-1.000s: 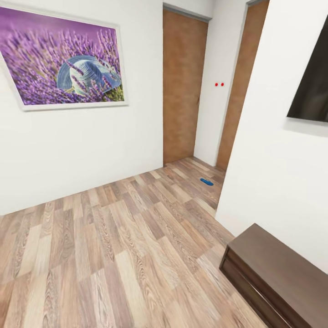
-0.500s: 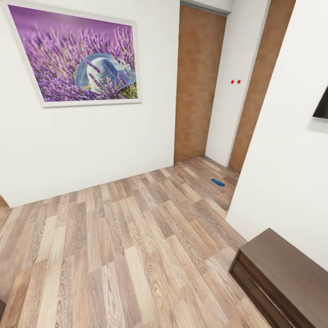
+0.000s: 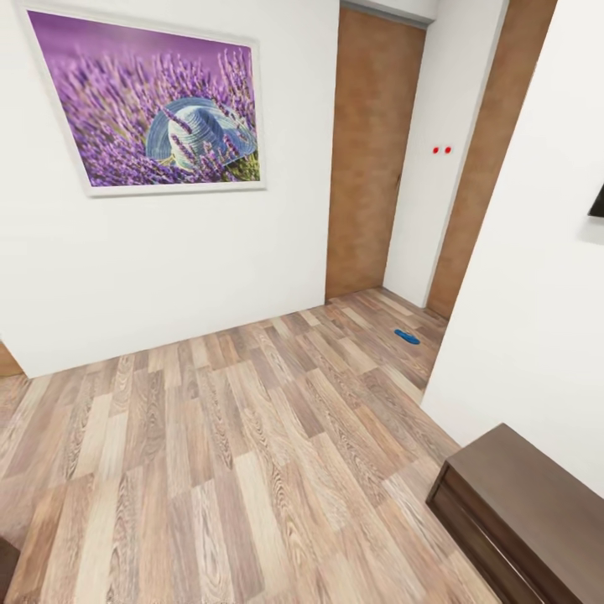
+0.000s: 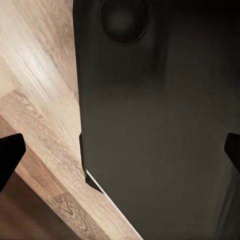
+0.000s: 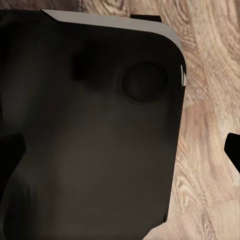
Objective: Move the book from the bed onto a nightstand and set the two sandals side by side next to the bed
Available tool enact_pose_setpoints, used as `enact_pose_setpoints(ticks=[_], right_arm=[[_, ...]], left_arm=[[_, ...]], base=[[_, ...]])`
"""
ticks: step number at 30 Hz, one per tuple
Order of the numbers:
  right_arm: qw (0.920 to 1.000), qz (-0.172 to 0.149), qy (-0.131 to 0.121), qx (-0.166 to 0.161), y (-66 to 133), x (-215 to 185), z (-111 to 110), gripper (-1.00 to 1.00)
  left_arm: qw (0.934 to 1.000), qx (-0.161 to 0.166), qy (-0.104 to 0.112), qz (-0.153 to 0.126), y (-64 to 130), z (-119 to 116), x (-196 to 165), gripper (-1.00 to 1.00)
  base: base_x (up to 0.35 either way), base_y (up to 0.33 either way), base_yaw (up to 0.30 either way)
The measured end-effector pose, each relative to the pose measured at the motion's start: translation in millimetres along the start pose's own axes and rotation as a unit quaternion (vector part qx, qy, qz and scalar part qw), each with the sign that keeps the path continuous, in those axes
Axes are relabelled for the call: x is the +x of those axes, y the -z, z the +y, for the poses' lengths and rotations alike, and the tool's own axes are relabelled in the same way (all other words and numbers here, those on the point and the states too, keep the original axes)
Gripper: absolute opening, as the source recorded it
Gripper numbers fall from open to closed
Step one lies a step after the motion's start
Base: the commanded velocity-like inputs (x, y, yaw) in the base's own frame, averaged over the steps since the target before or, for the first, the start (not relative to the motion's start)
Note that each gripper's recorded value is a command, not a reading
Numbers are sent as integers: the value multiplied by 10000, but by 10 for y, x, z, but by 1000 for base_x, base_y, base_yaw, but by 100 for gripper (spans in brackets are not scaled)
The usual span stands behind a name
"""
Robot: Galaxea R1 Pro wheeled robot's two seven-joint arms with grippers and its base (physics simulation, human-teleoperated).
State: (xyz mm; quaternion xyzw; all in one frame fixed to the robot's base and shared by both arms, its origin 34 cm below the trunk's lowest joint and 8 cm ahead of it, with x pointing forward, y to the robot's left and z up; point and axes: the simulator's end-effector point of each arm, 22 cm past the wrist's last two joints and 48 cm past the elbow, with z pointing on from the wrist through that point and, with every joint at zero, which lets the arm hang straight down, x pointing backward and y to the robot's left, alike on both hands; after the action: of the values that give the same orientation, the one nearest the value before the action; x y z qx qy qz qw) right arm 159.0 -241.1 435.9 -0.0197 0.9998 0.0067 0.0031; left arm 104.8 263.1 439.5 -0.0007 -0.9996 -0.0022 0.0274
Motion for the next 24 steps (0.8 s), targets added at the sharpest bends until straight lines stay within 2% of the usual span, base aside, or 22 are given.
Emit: enact_pose_setpoints(ticks=[15,24], right_arm=[[9999,6,128,-15,0,7,18,100],[9999,4,164,-15,1,8,15,100]], left_arm=[[10000,9,-34,-3,0,-3,-1,100],[10000,5,-44,-10,1,7,-3,100]], base=[[12,0,213],[240,0,48]])
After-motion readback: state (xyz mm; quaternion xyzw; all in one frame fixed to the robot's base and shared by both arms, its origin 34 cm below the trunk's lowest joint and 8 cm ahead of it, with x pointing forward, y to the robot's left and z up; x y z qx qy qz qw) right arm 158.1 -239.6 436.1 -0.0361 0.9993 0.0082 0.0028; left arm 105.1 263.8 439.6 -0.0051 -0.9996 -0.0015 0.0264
